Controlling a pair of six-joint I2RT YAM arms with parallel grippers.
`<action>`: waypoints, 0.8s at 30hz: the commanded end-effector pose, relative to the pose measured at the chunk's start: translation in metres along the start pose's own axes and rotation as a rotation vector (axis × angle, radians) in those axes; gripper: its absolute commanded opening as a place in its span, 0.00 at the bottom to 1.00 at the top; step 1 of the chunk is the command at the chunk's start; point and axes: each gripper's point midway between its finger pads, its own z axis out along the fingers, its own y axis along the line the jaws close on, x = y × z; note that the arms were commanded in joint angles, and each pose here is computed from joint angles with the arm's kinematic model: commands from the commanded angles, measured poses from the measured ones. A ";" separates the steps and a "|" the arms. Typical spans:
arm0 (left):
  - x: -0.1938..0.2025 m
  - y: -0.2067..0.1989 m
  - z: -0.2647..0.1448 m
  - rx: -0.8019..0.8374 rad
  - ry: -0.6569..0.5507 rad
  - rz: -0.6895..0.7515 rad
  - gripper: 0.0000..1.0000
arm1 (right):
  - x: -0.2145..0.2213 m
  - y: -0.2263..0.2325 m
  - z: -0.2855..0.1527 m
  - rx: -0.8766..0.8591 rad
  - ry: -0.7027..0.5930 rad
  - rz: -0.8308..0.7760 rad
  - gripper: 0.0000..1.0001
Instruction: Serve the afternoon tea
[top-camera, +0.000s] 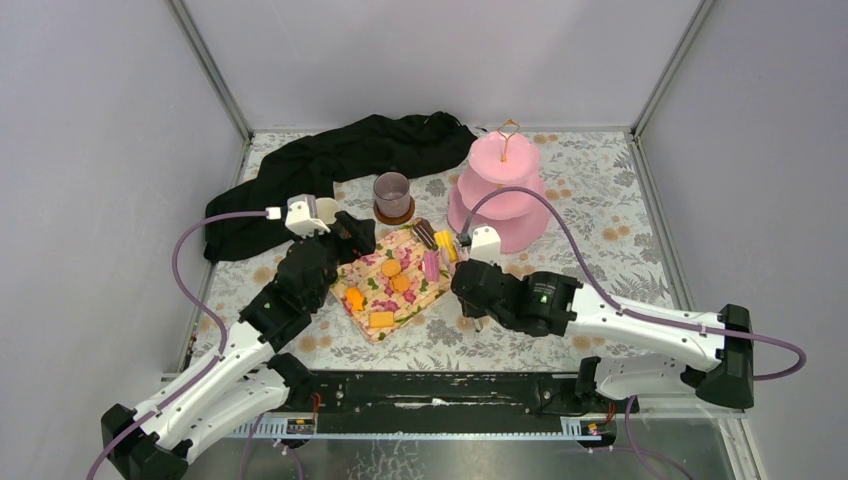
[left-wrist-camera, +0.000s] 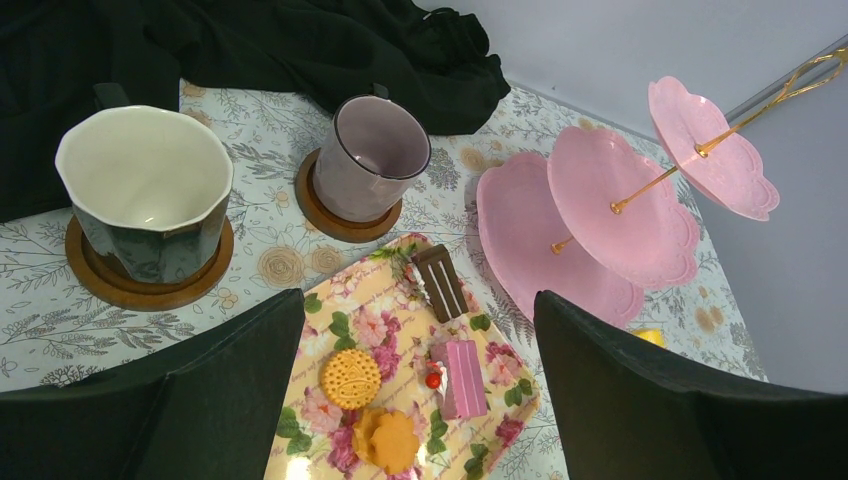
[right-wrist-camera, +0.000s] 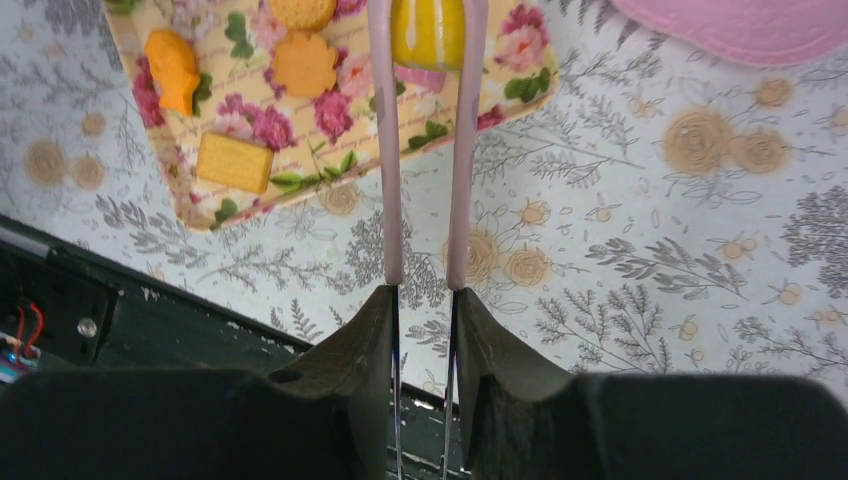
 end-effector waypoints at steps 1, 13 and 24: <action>-0.013 -0.003 0.001 0.009 -0.056 -0.036 0.92 | -0.049 -0.011 -0.023 0.076 -0.153 0.072 0.16; -0.011 -0.003 0.002 0.011 -0.050 -0.031 0.92 | -0.092 -0.047 0.026 0.172 -0.112 0.141 0.17; -0.012 -0.004 0.001 0.013 -0.050 -0.031 0.92 | -0.121 -0.063 0.065 0.192 -0.071 0.170 0.16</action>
